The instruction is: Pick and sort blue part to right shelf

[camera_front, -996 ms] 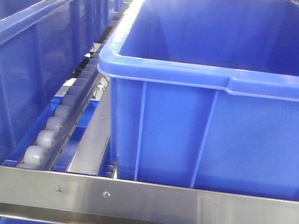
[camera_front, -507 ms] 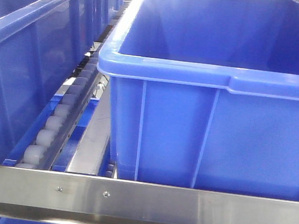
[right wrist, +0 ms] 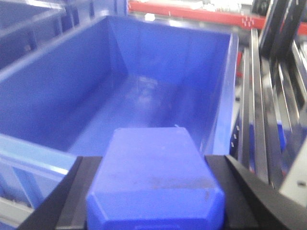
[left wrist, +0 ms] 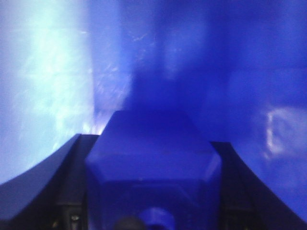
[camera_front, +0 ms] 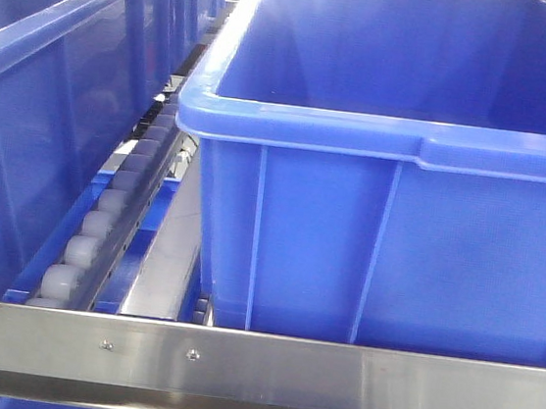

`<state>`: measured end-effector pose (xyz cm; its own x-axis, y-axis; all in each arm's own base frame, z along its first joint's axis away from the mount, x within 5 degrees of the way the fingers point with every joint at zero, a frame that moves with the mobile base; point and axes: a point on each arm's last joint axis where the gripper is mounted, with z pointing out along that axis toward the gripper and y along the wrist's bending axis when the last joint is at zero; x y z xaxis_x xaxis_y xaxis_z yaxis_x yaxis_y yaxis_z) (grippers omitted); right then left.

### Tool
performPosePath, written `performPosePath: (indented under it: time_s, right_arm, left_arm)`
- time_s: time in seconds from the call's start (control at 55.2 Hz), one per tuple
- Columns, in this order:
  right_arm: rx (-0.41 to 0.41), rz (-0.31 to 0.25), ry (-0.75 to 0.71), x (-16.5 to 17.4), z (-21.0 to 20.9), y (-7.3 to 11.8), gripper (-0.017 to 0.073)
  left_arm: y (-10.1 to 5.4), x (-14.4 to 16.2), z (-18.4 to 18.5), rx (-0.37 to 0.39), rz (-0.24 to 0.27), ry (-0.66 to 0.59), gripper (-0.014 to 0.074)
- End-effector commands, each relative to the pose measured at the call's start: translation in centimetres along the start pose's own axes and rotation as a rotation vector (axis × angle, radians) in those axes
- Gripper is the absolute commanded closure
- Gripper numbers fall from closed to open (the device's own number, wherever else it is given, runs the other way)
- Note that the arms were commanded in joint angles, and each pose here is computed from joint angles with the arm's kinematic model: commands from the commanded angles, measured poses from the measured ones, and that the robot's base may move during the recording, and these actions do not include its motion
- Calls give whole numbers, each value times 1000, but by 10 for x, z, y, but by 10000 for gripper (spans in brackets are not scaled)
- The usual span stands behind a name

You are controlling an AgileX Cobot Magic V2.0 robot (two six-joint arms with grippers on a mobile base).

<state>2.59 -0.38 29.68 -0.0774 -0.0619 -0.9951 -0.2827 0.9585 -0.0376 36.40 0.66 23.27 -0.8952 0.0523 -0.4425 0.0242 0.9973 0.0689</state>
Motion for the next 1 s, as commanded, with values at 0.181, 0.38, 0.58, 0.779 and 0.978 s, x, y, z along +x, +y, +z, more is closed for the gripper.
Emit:
performPosePath:
  time_s: [0.181,0.38,0.58,0.779,0.978]
  right_arm:
    - [3,-22,-75,-14,-2,0,404]
    - [3,-22,-75,-14,-2,0,404]
    - [3,-22,-75,-14,-2,0,404]
    - [3,-22,-75,-14,-2,0,404]
    - [4,-22,-68,-13,-2,-1,404]
  left_arm:
    - [1,-25,-35,21,-20,-124,-31]
    - [-3,-26,-69,80,-9,-191,-47]
    - [-2,-4,-134,90,-23,-346,50]
    - [-2,48,-189,75,-27,-530,242]
    - [-4,112,-226,56,-30,-730,426]
